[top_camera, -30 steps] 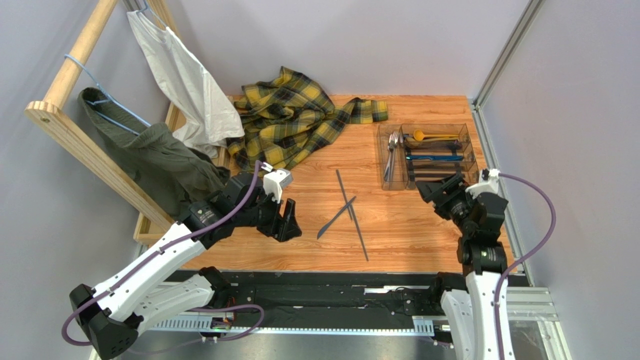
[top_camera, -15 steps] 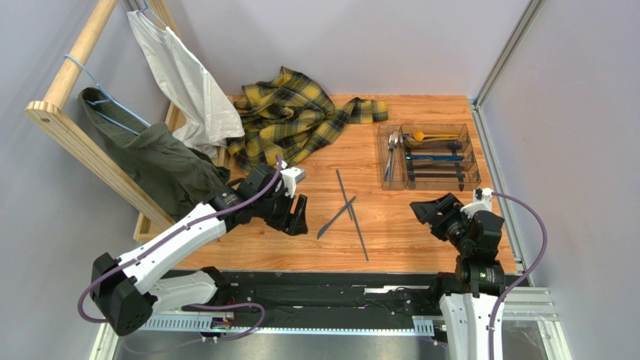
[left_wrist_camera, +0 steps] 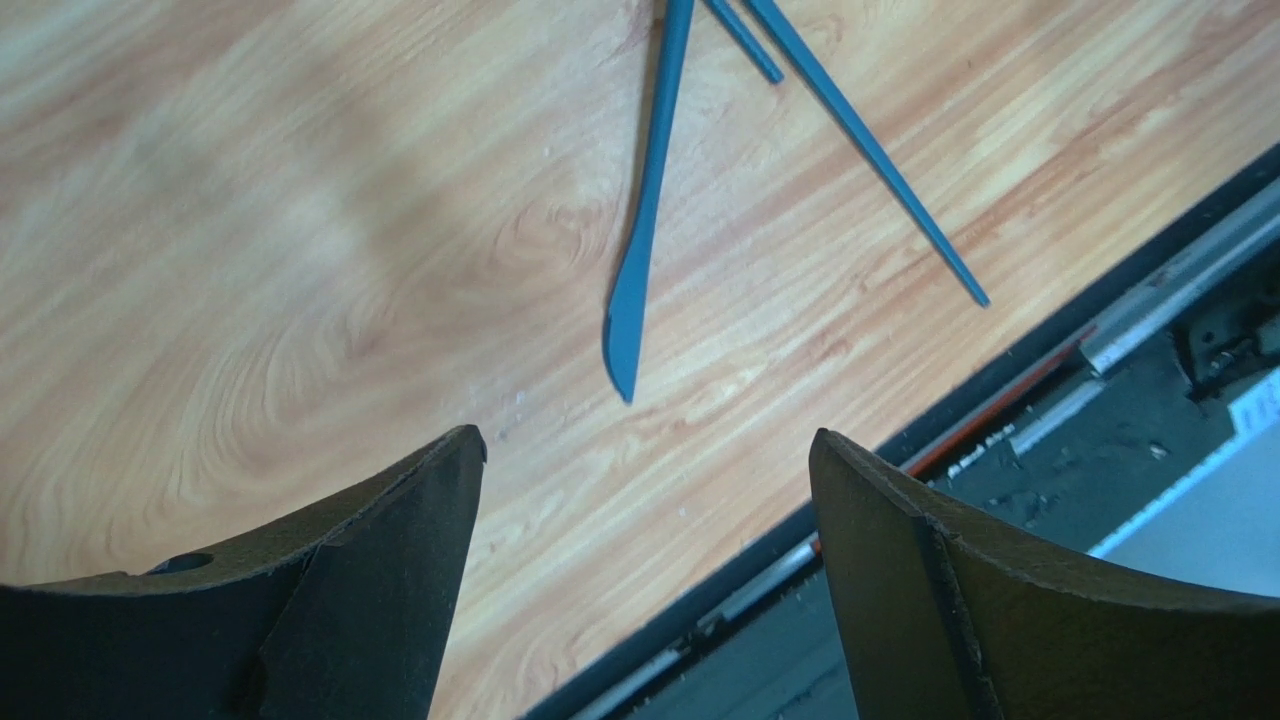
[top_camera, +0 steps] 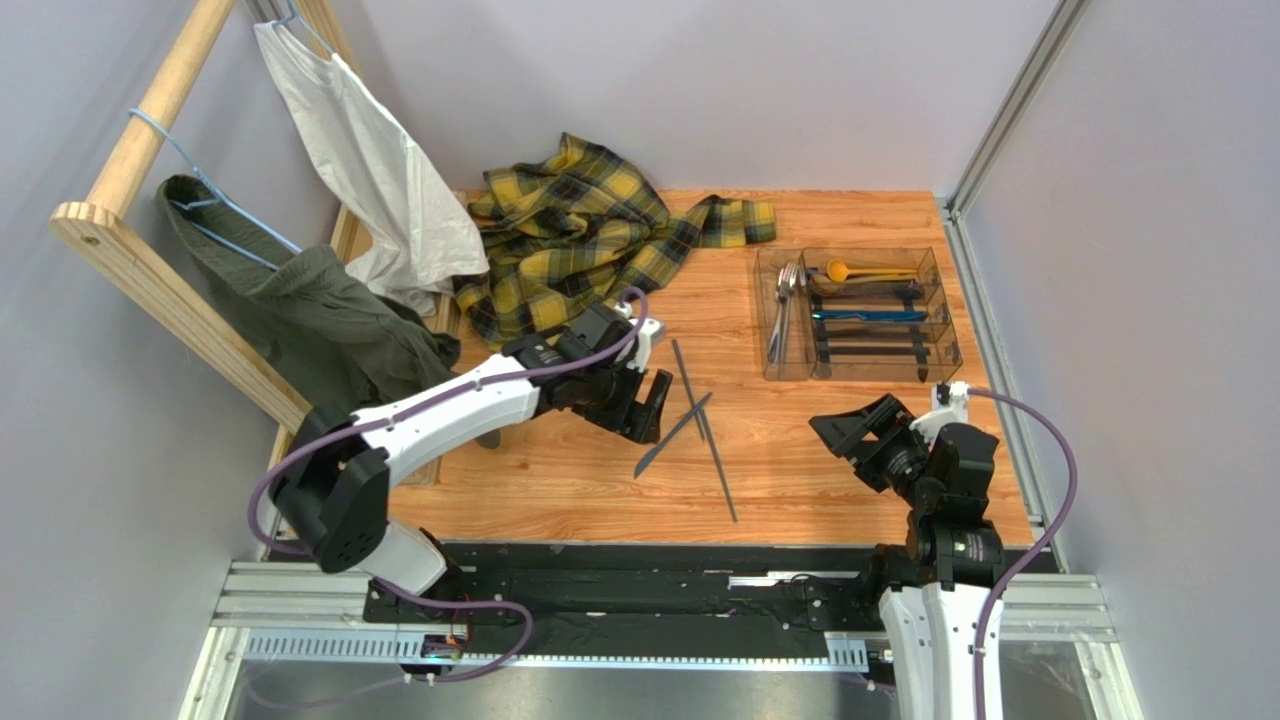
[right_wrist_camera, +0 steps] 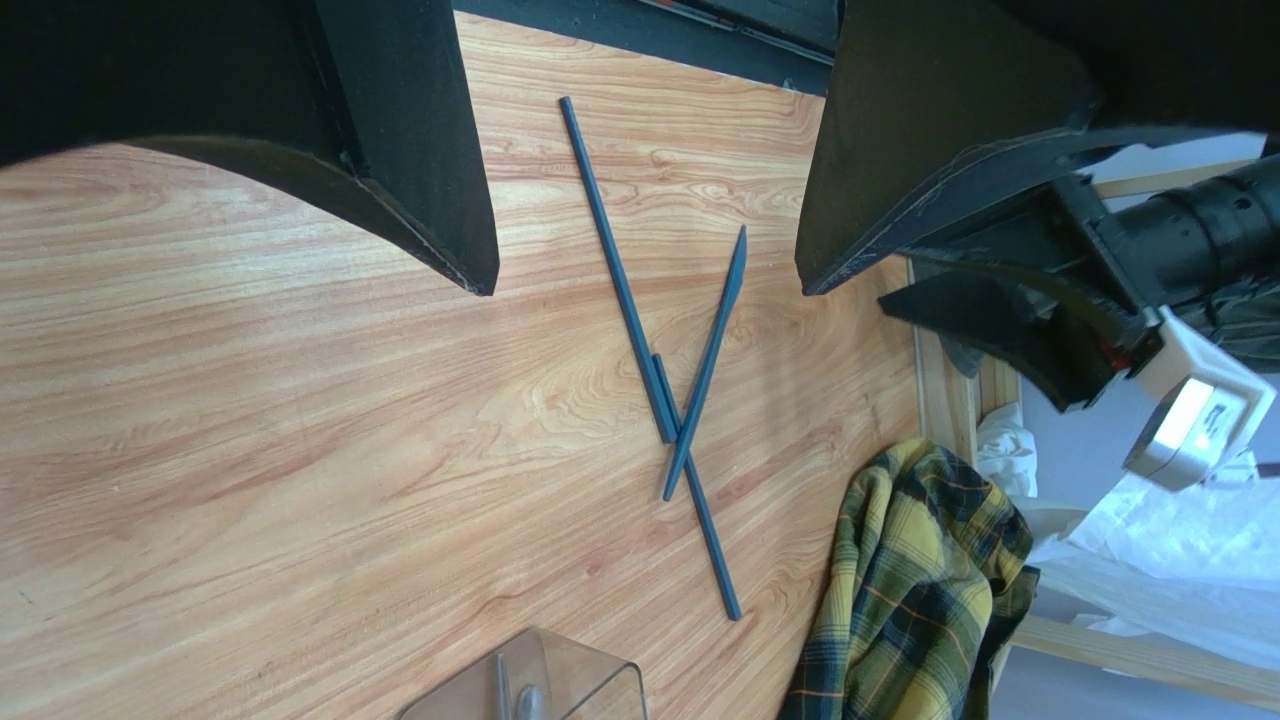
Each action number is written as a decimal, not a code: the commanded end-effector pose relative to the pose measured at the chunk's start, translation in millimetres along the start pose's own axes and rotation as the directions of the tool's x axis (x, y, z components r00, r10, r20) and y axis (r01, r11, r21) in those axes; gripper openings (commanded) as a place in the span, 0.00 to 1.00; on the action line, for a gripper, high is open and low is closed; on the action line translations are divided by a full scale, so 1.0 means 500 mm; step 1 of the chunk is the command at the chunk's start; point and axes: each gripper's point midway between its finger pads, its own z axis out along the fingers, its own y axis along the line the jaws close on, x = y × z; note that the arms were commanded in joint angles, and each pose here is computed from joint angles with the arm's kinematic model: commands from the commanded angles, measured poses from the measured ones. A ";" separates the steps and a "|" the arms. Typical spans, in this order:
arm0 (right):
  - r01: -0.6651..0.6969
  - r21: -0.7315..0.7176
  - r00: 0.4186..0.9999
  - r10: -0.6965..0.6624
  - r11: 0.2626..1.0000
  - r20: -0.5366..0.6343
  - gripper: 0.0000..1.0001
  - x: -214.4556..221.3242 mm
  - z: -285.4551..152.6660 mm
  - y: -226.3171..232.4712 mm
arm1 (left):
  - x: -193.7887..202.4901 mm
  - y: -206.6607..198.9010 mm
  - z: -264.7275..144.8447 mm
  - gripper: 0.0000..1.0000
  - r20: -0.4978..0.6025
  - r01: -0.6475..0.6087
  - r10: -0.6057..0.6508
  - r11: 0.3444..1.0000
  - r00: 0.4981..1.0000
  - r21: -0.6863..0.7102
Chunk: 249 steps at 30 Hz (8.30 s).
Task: Sort the eating utensils into containers
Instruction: Pick up the knife at the center of the board, then place the knife in the storage box.
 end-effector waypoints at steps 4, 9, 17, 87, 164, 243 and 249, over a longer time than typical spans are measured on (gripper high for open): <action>0.006 -0.036 1.000 -0.007 0.999 -0.020 0.77 0.008 -0.001 0.011 | -0.062 -0.022 0.086 0.83 0.029 -0.151 0.152 0.988 0.988 -0.029; -0.009 -0.039 0.999 0.007 0.999 -0.044 0.76 0.018 0.002 0.009 | -0.072 -0.022 0.133 0.73 0.028 -0.179 0.179 0.984 0.983 -0.016; -0.015 -0.046 0.998 0.012 0.999 -0.062 0.76 0.027 0.005 0.005 | -0.064 -0.012 0.189 0.59 -0.004 -0.204 0.204 0.979 0.979 -0.015; -0.192 -0.179 0.972 0.162 0.965 -0.169 0.69 0.064 0.018 0.040 | -0.044 -0.302 0.053 0.00 0.146 -0.404 0.399 0.915 0.905 0.008; -0.229 -0.175 0.963 0.196 0.958 -0.186 0.00 0.070 0.034 0.031 | -0.056 -0.293 0.043 0.78 0.082 -0.459 0.486 0.860 0.870 -0.223; -0.355 0.215 0.900 0.271 0.910 0.341 0.00 -0.587 0.235 -0.040 | -0.031 -0.184 -0.003 0.98 0.020 -0.199 0.198 0.973 0.980 0.121; -0.383 0.275 0.885 0.266 0.882 0.382 0.00 -0.628 0.253 -0.086 | -0.023 -0.168 -0.005 0.98 0.022 -0.194 0.193 0.977 0.981 0.091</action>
